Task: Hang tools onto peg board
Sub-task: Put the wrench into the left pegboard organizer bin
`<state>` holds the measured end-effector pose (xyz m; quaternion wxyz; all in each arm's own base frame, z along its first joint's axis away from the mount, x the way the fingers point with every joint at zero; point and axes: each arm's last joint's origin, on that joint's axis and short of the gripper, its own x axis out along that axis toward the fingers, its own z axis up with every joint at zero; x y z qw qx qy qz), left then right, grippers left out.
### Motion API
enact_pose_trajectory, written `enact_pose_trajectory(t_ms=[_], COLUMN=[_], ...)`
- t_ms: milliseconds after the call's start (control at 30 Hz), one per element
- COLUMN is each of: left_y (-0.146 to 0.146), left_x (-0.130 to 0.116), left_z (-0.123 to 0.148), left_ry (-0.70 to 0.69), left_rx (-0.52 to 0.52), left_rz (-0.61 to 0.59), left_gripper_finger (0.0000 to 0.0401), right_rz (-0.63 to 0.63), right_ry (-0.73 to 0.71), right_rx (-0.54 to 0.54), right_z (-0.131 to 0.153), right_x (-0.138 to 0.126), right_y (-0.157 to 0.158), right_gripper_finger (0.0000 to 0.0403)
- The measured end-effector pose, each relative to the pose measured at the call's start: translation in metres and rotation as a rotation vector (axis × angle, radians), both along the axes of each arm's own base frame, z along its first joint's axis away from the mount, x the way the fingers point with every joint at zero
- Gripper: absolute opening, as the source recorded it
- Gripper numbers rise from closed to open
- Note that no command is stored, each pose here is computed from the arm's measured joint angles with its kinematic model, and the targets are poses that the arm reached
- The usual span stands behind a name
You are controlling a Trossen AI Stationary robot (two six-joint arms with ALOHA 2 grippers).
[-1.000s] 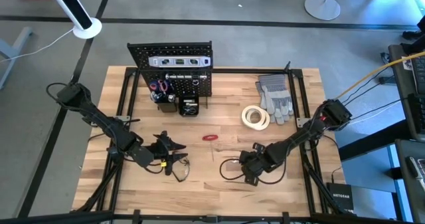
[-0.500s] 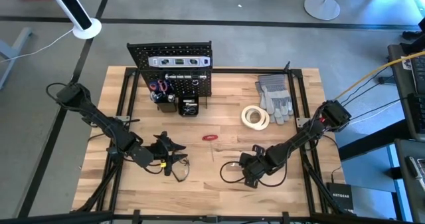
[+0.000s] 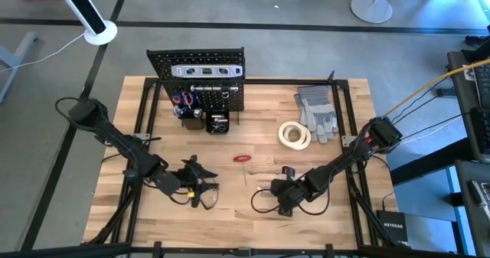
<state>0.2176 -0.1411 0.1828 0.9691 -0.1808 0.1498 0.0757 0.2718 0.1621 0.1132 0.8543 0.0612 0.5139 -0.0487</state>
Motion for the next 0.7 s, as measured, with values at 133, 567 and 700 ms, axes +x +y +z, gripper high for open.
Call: enact_pose_trajectory(t_ms=[133, 567, 700], left_y=[-0.013, -0.032, -0.028], left_x=[0.017, 0.084, 0.109], left_z=[-0.006, -0.034, -0.028], left_ry=[0.037, 0.158, 0.192], left_rx=[0.063, 0.134, 0.168], left_rz=[-0.032, -0.145, -0.205], left_gripper_finger=[0.0154, 0.0154, 0.0154], right_rz=[0.018, 0.004, 0.015], right_ry=[-0.105, -0.209, -0.283], right_rx=[-0.012, -0.027, 0.004], right_z=[0.003, 0.016, 0.047], right_x=[0.009, 0.014, 0.008], right_y=[0.003, 0.005, 0.009], right_gripper_finger=[0.0012, 0.0011, 0.0012])
